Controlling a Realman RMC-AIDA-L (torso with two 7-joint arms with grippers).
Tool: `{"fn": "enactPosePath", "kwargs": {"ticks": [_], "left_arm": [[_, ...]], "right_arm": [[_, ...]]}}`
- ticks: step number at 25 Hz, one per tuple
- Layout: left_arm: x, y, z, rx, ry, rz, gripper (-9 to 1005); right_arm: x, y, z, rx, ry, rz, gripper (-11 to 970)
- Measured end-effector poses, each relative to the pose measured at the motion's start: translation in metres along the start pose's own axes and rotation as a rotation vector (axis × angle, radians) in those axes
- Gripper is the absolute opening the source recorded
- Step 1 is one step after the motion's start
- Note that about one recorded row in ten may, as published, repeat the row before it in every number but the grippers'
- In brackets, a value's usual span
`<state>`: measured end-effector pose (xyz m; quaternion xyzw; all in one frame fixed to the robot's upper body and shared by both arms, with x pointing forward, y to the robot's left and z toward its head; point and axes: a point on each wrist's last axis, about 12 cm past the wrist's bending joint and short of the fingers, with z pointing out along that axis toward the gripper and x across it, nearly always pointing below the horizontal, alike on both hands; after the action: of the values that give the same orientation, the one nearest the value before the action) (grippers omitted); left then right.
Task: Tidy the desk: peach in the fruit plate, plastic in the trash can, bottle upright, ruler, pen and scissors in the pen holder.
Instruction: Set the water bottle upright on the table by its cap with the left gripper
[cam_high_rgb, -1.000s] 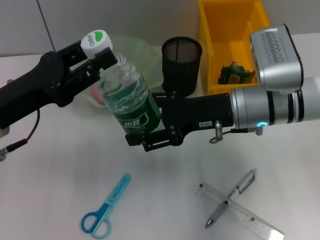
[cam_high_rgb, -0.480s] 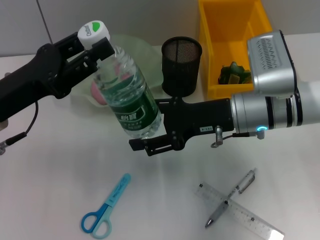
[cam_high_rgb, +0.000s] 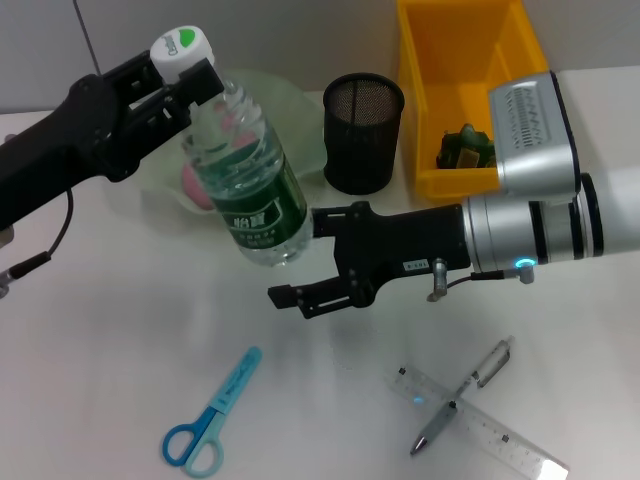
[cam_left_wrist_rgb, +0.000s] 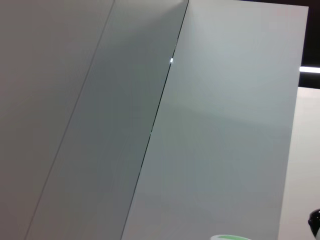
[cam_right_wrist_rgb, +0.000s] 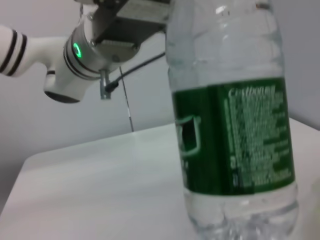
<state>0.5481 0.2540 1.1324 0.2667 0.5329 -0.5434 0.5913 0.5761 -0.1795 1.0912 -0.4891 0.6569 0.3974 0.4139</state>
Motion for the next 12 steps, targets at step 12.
{"fn": "enactPosePath", "kwargs": {"ticks": [12], "left_arm": [[-0.004, 0.008, -0.009, -0.082, 0.027, 0.039, 483]], "right_arm": [[0.016, 0.001, -0.020, 0.108, -0.026, -0.009, 815]]}}
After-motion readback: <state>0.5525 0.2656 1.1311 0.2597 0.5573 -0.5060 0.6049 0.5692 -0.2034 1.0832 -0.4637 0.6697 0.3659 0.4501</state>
